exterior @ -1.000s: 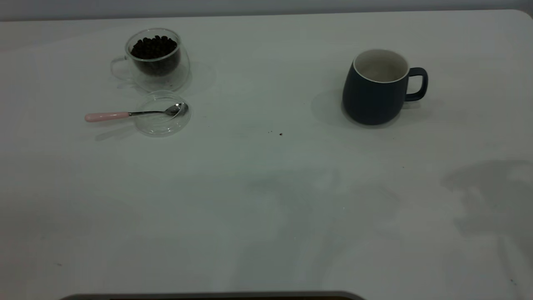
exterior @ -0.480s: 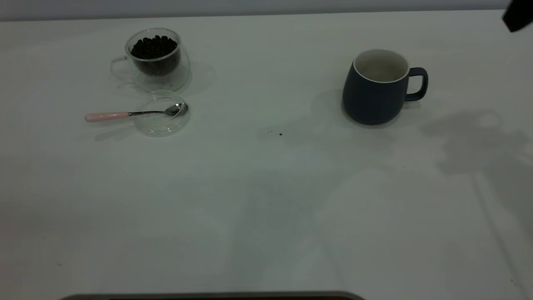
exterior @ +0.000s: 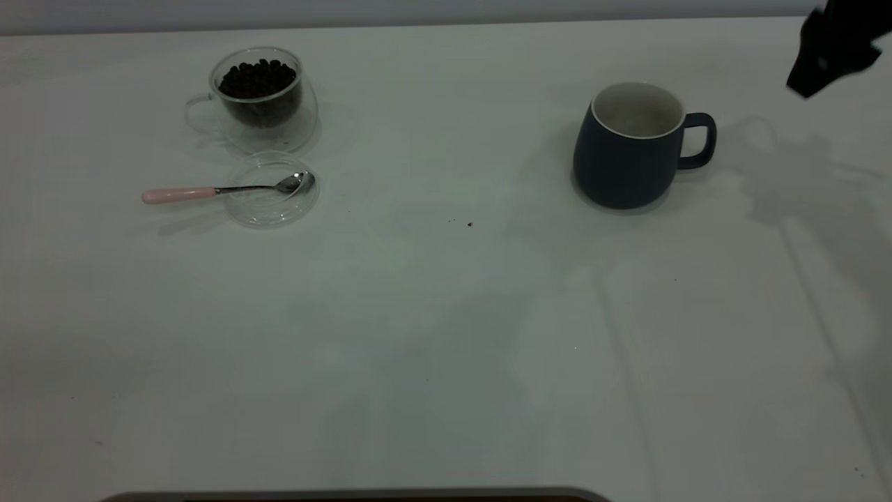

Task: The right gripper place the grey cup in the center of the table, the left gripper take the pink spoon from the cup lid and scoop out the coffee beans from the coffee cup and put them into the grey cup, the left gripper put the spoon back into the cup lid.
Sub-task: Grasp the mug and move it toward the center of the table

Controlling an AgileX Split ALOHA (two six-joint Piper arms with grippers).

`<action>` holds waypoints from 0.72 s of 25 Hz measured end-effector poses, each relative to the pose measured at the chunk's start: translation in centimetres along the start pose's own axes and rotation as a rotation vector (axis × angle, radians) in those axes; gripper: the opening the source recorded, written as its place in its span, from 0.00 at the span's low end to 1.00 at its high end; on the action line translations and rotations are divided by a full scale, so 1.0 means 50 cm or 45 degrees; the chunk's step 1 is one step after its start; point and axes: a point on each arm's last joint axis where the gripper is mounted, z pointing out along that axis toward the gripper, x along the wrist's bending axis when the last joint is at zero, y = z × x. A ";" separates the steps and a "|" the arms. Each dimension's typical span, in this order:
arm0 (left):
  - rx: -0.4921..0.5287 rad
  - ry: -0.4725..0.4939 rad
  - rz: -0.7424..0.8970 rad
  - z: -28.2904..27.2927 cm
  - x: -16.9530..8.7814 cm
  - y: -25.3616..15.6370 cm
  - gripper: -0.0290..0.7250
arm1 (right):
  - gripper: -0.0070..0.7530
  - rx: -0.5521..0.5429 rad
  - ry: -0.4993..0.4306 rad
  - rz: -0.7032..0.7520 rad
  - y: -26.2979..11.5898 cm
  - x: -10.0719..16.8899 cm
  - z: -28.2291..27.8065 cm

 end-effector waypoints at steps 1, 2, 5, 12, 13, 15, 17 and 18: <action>0.000 0.000 0.000 0.000 0.000 0.000 0.66 | 0.70 0.001 0.016 -0.107 -0.001 0.002 0.015; 0.000 0.000 0.000 0.000 0.000 0.000 0.66 | 0.69 -0.004 0.025 -0.191 -0.001 0.002 0.026; 0.000 0.000 0.000 0.000 0.000 0.000 0.66 | 0.68 -0.038 0.067 -0.440 -0.002 0.013 0.058; 0.000 0.000 0.000 0.000 0.000 0.000 0.66 | 0.67 -0.234 0.085 -0.597 0.015 0.031 0.090; 0.000 0.000 0.000 0.000 0.000 0.000 0.66 | 0.67 -0.254 0.080 -0.577 0.020 0.032 0.093; 0.000 0.000 0.000 0.000 0.000 0.000 0.66 | 0.67 -0.277 0.079 -0.506 0.026 0.035 0.101; 0.000 0.000 0.001 0.000 0.000 0.000 0.66 | 0.67 -0.285 0.096 -0.493 0.032 0.045 0.113; 0.000 0.000 0.002 0.000 0.000 0.000 0.66 | 0.67 -0.287 0.109 -0.495 0.036 0.053 0.119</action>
